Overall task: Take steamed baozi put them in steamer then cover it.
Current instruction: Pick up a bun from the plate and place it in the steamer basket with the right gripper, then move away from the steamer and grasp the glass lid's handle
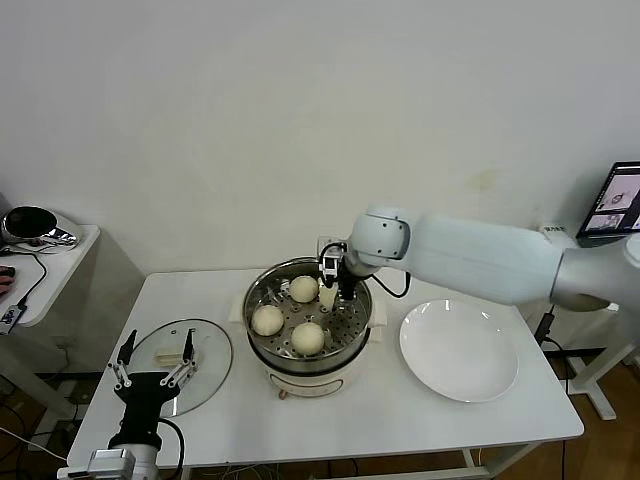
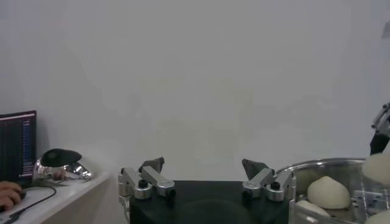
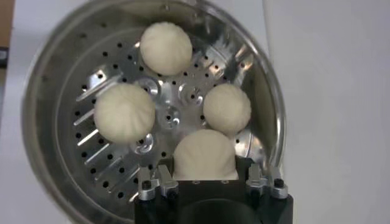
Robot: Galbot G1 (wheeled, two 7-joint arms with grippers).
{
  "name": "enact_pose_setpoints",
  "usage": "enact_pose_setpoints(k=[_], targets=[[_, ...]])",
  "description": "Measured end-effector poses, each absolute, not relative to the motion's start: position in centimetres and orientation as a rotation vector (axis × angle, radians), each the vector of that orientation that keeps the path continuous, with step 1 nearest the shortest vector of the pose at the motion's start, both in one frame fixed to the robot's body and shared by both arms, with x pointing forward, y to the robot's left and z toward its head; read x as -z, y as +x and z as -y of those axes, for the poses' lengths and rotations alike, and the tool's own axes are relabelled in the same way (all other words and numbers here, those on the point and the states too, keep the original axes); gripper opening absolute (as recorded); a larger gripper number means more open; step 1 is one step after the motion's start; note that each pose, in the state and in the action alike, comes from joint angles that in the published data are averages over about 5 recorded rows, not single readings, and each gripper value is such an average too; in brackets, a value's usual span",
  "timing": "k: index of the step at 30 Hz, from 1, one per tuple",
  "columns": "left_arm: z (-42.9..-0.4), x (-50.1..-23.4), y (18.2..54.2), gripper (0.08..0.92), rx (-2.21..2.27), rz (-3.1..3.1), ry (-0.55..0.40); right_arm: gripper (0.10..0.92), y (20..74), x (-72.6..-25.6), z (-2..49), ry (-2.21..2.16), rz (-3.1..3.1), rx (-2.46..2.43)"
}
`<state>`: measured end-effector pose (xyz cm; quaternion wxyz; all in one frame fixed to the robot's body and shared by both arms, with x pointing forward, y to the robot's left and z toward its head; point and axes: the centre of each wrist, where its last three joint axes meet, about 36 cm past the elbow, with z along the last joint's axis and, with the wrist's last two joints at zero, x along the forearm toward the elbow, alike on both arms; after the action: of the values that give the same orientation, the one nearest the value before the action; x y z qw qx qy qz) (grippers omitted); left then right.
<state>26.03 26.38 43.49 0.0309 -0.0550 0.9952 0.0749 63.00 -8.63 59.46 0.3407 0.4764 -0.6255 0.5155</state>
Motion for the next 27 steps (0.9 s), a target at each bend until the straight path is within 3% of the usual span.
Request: enact_pose_setpoints(k=[6,14,27], targets=[[-26.3,-43.6,26.0,0.823,-0.229,-3.062,-0.168,0.629,63.3,-58.0,8.6,1.219,1.63,-1.336],[-26.3,-43.6,26.0,0.823,-0.229,-3.063,-0.169,0.803,63.4,-57.4,8.8,1.221,1.645,-1.31],[-26.3,-43.4,26.4,0.823,-0.231,-3.07,-0.178,0.823,61.3,-62.6,12.6,1.26,1.801,-1.261]])
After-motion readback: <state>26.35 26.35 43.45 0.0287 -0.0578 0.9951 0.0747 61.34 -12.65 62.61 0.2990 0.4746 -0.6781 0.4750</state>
